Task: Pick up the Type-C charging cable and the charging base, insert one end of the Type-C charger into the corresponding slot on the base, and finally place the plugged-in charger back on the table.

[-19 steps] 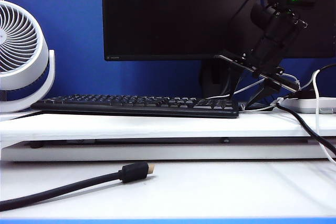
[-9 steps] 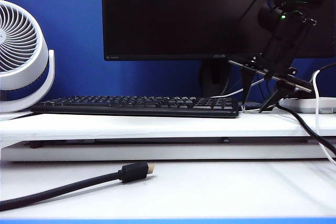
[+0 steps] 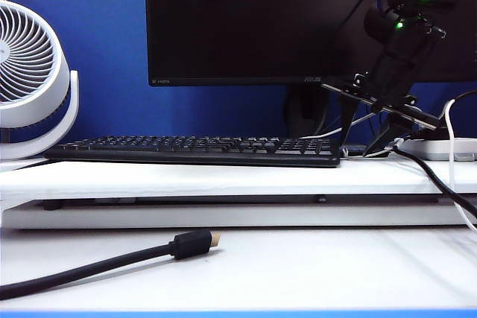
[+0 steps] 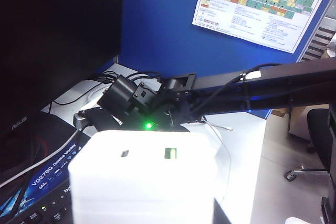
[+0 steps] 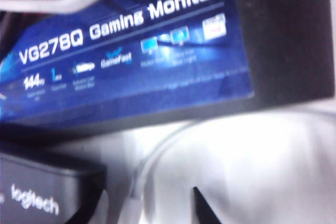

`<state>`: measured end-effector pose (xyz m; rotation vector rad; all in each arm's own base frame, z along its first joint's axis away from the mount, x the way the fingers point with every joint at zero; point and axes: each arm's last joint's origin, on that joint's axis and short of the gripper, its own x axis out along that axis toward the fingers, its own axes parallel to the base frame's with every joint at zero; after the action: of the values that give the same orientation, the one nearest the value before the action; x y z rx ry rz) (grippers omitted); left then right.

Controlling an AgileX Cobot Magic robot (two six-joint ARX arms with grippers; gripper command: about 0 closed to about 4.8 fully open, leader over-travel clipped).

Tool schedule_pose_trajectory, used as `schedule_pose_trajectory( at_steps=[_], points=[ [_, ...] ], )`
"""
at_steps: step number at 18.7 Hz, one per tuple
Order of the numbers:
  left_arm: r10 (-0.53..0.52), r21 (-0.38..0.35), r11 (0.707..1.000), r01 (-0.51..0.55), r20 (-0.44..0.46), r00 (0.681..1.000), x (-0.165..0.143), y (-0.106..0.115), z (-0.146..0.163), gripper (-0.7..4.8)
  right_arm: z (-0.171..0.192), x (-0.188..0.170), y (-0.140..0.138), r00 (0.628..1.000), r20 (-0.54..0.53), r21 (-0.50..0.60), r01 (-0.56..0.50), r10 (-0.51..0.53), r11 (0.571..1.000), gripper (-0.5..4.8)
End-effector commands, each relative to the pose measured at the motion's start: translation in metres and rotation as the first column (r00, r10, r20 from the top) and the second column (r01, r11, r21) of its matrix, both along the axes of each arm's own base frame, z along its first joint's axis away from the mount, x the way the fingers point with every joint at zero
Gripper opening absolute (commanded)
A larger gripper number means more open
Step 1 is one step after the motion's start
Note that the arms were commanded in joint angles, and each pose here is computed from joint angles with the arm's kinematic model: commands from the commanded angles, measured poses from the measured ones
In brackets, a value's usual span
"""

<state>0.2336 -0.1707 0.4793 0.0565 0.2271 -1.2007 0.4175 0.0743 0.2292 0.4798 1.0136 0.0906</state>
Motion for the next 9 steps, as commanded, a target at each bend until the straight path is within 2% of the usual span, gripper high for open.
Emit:
schedule_pose_trajectory(
  at_steps=[1,4,7,9],
  points=[
    [-0.006,-0.019,1.000,0.007,0.023,1.000,-0.002,0.001,0.005,0.21,0.004,0.004,0.007,1.000,0.023,-0.007,-0.018,0.018,1.000,1.99],
    [-0.006,-0.020,1.000,0.006,0.019,1.000,-0.002,0.001,0.005,0.21,0.004,0.016,0.014,0.998,-0.021,-0.063,-0.058,0.056,0.996,1.98],
    [-0.006,-0.020,1.000,0.006,0.019,1.000,-0.002,0.001,0.005,0.21,0.003,0.013,0.016,0.995,-0.068,-0.139,-0.088,0.079,0.986,1.94],
    [-0.006,-0.020,1.000,0.006,0.021,1.000,-0.002,0.001,0.005,0.21,0.001,0.009,0.020,0.992,-0.090,-0.183,-0.109,0.093,0.977,1.74]
  ],
)
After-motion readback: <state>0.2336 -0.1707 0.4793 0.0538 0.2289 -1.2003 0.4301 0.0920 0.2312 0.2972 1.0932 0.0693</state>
